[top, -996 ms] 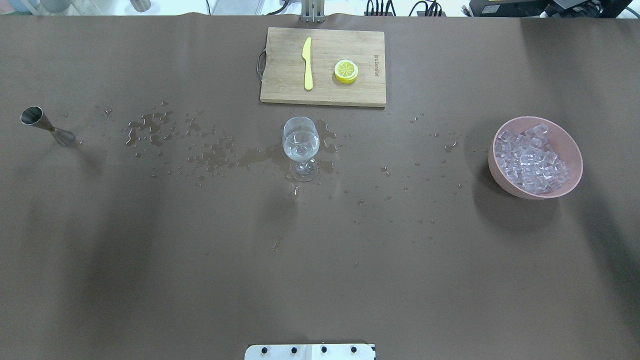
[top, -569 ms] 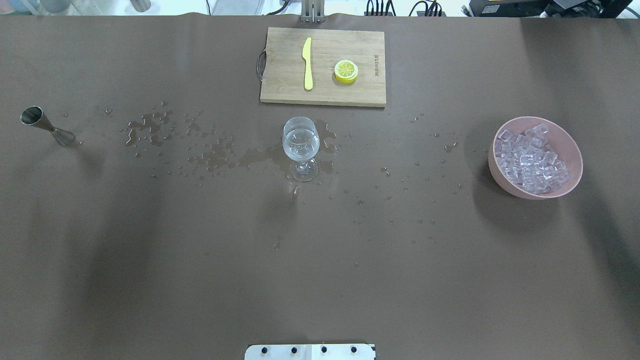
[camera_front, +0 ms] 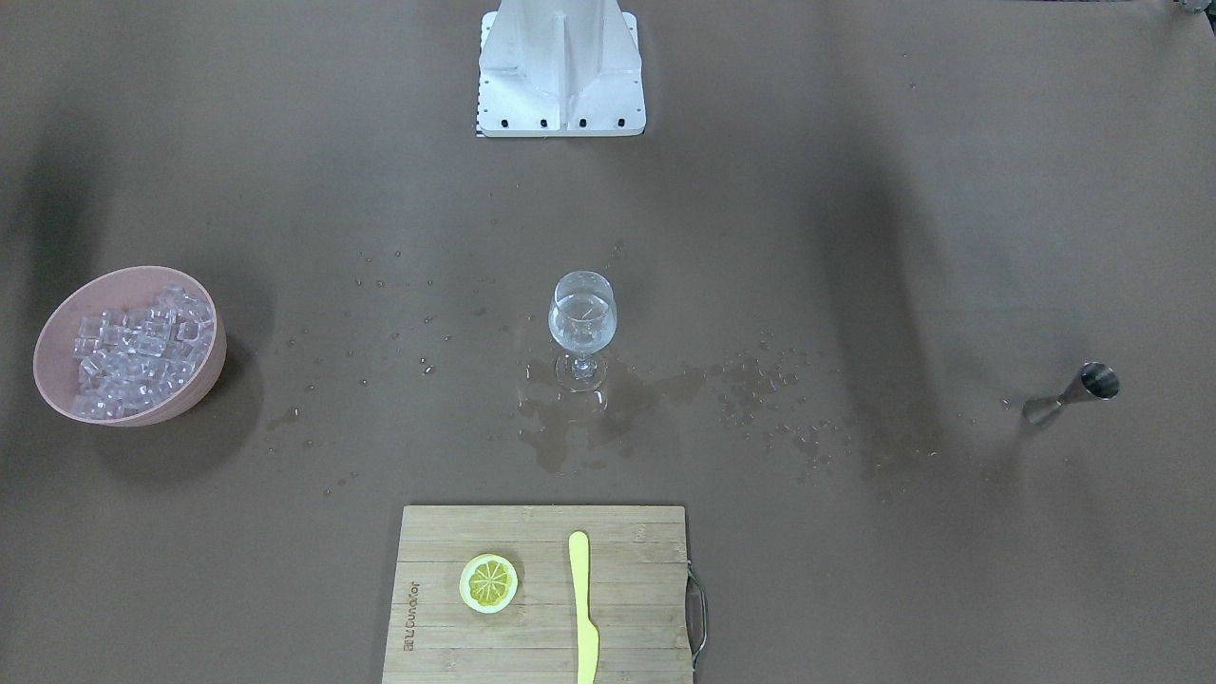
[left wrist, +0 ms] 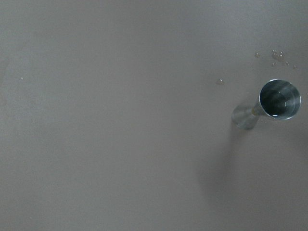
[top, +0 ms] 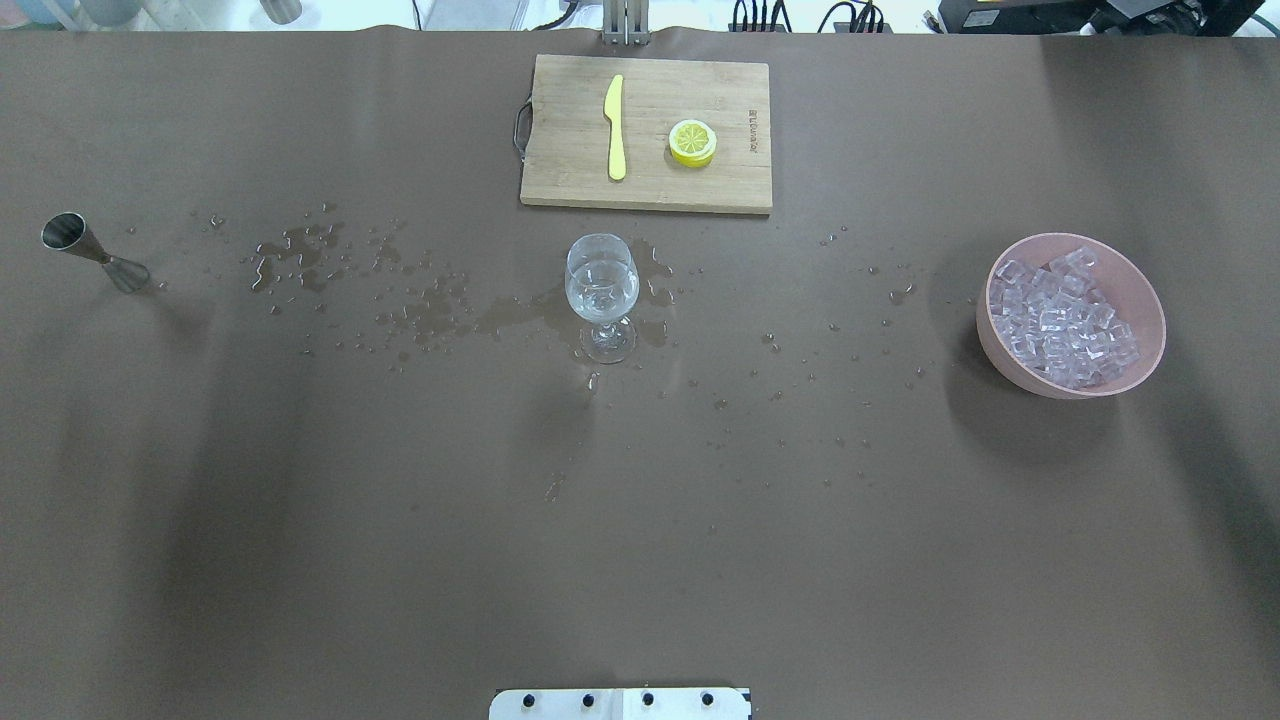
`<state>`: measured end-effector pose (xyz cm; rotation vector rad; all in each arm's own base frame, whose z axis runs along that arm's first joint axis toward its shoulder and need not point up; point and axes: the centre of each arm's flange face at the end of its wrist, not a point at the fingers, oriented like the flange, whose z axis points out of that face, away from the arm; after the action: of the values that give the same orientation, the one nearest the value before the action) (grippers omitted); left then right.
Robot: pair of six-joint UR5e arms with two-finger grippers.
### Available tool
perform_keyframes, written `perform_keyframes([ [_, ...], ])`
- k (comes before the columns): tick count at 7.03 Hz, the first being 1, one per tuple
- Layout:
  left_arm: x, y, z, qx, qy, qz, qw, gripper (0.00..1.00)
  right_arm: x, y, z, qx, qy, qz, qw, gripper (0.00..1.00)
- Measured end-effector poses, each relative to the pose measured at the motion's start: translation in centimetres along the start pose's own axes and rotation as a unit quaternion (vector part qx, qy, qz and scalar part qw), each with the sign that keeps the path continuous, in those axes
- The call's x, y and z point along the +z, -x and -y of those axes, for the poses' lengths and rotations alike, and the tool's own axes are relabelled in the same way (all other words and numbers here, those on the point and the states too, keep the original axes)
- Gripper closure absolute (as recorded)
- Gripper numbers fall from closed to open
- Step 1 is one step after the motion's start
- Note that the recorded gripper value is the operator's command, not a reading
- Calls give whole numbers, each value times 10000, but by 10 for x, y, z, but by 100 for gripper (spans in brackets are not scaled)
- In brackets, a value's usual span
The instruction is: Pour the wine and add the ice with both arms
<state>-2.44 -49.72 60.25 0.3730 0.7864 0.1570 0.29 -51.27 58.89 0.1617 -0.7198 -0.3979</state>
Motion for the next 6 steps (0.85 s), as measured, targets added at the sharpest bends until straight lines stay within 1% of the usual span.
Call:
perform_keyframes([
  [1, 1, -9, 3, 86, -181, -62, 9998, 2, 2, -4, -3, 23, 51, -102, 9999, 0],
  [2, 2, -15, 1, 158, -307, -131, 9993, 6, 5, -7, -5, 45, 90, -152, 9998, 0],
  [3, 1, -19, -5, 109, -416, -260, 9987, 15, 8, -9, -8, 75, 131, -168, 9997, 0],
  [4, -1, -27, -4, -148, -513, -467, 9975, 11, 12, -12, -14, 110, 176, -164, 9996, 0],
  [5, 0, -41, -1, -316, -613, -709, 9951, 4, 15, -13, -19, 134, 209, -156, 9996, 0],
  [6, 6, -55, -1, -201, -782, -842, 9932, 3, 16, -14, -22, 146, 226, -150, 9995, 0],
])
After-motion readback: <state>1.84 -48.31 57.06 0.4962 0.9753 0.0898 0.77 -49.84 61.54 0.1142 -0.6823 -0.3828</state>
